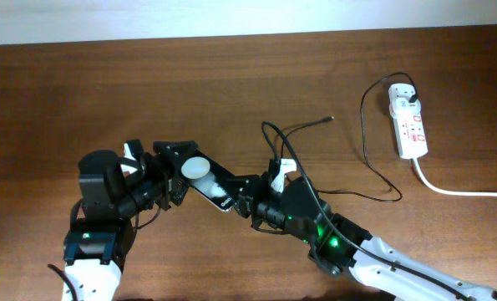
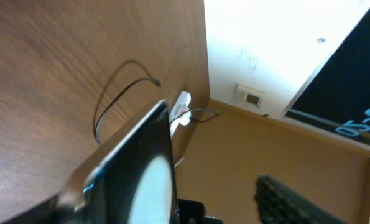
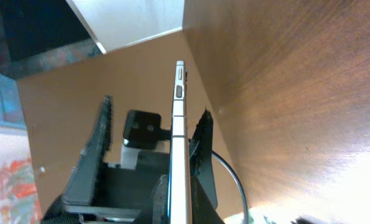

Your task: Plug charger to phone and switch on socket

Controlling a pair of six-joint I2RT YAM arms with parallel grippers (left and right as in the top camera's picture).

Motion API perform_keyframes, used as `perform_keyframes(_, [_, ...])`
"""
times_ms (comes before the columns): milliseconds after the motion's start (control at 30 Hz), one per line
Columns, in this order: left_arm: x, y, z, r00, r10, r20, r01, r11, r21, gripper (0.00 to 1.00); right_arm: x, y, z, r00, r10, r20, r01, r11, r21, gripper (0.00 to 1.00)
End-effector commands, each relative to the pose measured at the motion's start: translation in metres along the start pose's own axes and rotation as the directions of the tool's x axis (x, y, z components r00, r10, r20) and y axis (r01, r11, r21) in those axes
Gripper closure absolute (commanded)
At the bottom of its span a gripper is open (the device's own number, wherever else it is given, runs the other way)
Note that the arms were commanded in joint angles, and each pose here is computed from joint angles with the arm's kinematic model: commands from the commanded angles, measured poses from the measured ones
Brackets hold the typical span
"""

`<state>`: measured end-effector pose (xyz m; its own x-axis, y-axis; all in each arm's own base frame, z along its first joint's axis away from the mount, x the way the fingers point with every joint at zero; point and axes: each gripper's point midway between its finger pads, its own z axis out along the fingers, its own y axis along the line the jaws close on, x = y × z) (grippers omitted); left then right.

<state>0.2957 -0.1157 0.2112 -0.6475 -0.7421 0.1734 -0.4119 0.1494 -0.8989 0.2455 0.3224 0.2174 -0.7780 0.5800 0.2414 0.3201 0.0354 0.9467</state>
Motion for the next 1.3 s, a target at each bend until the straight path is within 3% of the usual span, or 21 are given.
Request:
perform_keyframes(0, [0.016, -0.001, 0.005, 0.996, -0.06, -0.06, 0.059, 0.998, -0.006, 0.28, 0.0, 0.017, -0.001, 0.998, 0.011, 0.054, -0.007, 0.998, -0.07, 0.96])
perform_keyframes(133, [0.036, 0.0, 0.011, 0.989, -0.084, -0.118, 0.082, 0.996, -0.026, 0.41, -0.004, 0.015, 0.001, 0.997, 0.012, 0.08, -0.006, 0.998, -0.069, 0.96])
perform_keyframes(267, [0.035, 0.001, 0.012, 0.99, -0.083, -0.114, 0.08, 0.996, -0.028, 0.69, -0.006, 0.014, 0.002, 0.996, 0.012, 0.088, -0.006, 0.998, -0.066, 0.96])
perform_keyframes(333, [0.032, 0.001, 0.012, 0.992, -0.082, -0.091, 0.08, 0.996, -0.03, 0.77, -0.003, 0.013, 0.002, 0.998, 0.007, 0.07, -0.003, 0.998, -0.061, 0.96])
perform_keyframes(433, [0.026, 0.002, 0.013, 0.995, -0.082, -0.058, 0.08, 0.996, -0.032, 0.79, 0.001, 0.012, 0.003, 0.999, 0.007, 0.049, -0.004, 0.998, -0.056, 0.96])
perform_keyframes(567, [0.023, 0.003, 0.013, 0.996, -0.081, -0.04, 0.08, 0.996, -0.033, 0.91, 0.006, 0.011, 0.003, 1.0, 0.005, 0.022, -0.004, 0.999, -0.05, 0.96])
perform_keyframes(600, [0.023, 0.003, 0.013, 0.996, -0.081, -0.04, 0.08, 0.996, -0.033, 0.99, 0.006, 0.011, 0.003, 1.0, 0.006, 0.019, -0.005, 0.999, -0.05, 0.96])
perform_keyframes(667, [0.023, 0.003, 0.013, 0.996, -0.081, -0.039, 0.08, 0.996, -0.033, 1.0, 0.006, 0.011, 0.003, 1.0, 0.006, 0.019, -0.005, 0.999, -0.05, 0.95])
perform_keyframes(733, [0.019, 0.003, 0.013, 0.997, -0.08, -0.019, 0.079, 0.996, -0.035, 1.0, 0.006, 0.011, 0.003, 1.0, 0.005, 0.019, -0.004, 0.999, -0.049, 0.84])
perform_keyframes(800, [0.011, 0.004, 0.013, 0.999, -0.027, 0.028, 0.029, 0.999, -0.039, 1.0, 0.006, 0.011, 0.003, 1.0, 0.005, 0.02, -0.004, 0.999, -0.048, 0.79])
perform_keyframes(933, [0.001, 0.006, 0.012, 0.996, 0.03, 0.081, -0.026, 0.998, -0.05, 1.0, 0.002, 0.001, 0.003, 0.999, 0.008, 0.035, -0.007, 1.0, -0.007, 0.74])
perform_keyframes(1000, [-0.014, 0.008, 0.01, 0.973, 0.166, 0.161, -0.154, 0.984, -0.088, 1.0, -0.005, -0.006, 0.003, 0.997, 0.0, 0.074, -0.001, 1.0, 0.017, 0.7])
perform_keyframes(1033, [-0.021, 0.01, 0.009, 0.953, 0.236, 0.191, -0.217, 0.969, -0.116, 1.0, -0.011, -0.009, 0.002, 0.993, -0.058, 0.107, 0.055, 0.998, 0.034, 0.67])
perform_keyframes(1067, [-0.028, 0.012, 0.01, 0.93, 0.304, 0.208, -0.277, 0.949, -0.149, 1.0, -0.026, -0.014, 0.0, 0.954, -0.246, 0.173, 0.234, 0.968, 0.086, 0.62])
perform_keyframes(1100, [-0.032, 0.019, 0.014, 0.915, 0.35, 0.2, -0.316, 0.931, -0.185, 1.0, -0.033, -0.016, -0.002, 0.922, -0.331, 0.201, 0.312, 0.943, 0.119, 0.58])
perform_keyframes(1267, [-0.035, 0.049, 0.049, 0.948, 0.308, 0.075, -0.285, 0.931, -0.227, 1.0, -0.077, -0.03, -0.014, 0.706, -0.674, 0.216, 0.594, 0.73, 0.337, 0.51])
